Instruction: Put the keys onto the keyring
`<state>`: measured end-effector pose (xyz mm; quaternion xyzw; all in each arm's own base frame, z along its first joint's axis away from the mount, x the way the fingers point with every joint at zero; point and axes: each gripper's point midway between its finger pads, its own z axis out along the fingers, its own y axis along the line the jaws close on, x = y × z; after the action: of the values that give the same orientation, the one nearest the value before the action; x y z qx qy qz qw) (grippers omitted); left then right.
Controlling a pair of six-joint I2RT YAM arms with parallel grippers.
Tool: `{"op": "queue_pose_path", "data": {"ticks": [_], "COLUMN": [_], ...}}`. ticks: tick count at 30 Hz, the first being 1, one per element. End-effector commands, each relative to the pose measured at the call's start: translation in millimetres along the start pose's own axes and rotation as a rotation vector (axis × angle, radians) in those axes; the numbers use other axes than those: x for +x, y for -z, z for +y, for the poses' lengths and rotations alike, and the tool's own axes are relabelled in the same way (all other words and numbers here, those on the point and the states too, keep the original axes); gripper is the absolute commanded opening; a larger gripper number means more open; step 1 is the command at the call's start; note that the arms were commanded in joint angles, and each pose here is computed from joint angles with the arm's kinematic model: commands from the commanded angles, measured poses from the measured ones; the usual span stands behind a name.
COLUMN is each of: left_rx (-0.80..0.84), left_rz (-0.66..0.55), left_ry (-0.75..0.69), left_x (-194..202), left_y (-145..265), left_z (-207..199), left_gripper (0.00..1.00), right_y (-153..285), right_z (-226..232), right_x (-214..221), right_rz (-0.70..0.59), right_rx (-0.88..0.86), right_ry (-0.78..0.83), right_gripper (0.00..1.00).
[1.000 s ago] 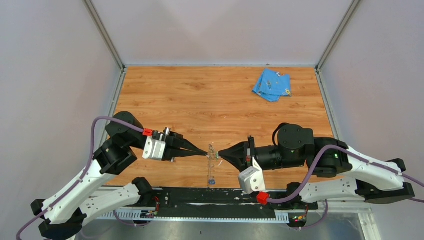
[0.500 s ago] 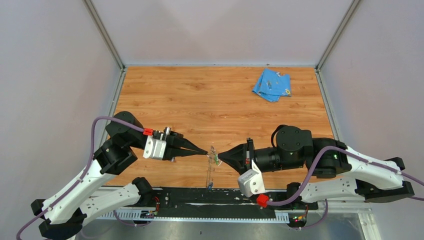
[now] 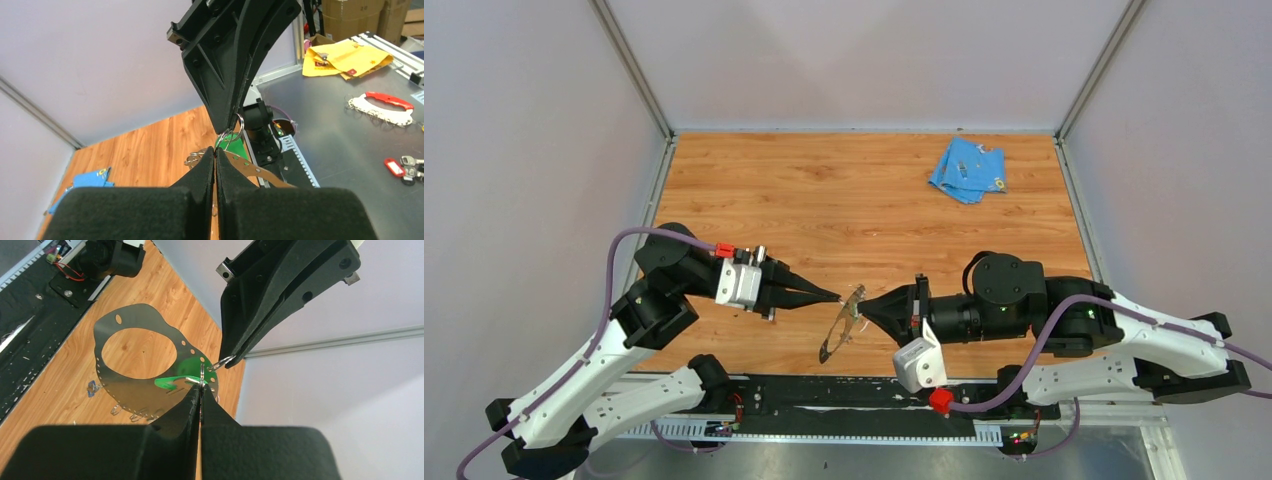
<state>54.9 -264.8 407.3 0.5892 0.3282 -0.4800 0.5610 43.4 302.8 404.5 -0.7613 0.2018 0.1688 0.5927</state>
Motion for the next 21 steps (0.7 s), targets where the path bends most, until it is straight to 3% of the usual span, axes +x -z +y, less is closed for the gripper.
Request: {"op": "queue_pose_path", "data": {"ticks": [1,21], "left_rx": [-0.071,-0.066], "left_rz": [-0.022,-0.04], "left_ry": [0.076,0.115], "left_x": [-8.6,-10.2], "left_y": [2.5,1.6], "left_z": [6.2,3.7], "left_gripper": [0.0,0.0], "right_y": [5.7,2.8], "right_z": [-7.9,-12.5], "right_x": [2.8,0.0], "right_rz": [0.027,0.011], "right_rx": [0.057,0.089], "right_ry": [0.002,-0.009], "right_gripper": [0.0,0.0]}}
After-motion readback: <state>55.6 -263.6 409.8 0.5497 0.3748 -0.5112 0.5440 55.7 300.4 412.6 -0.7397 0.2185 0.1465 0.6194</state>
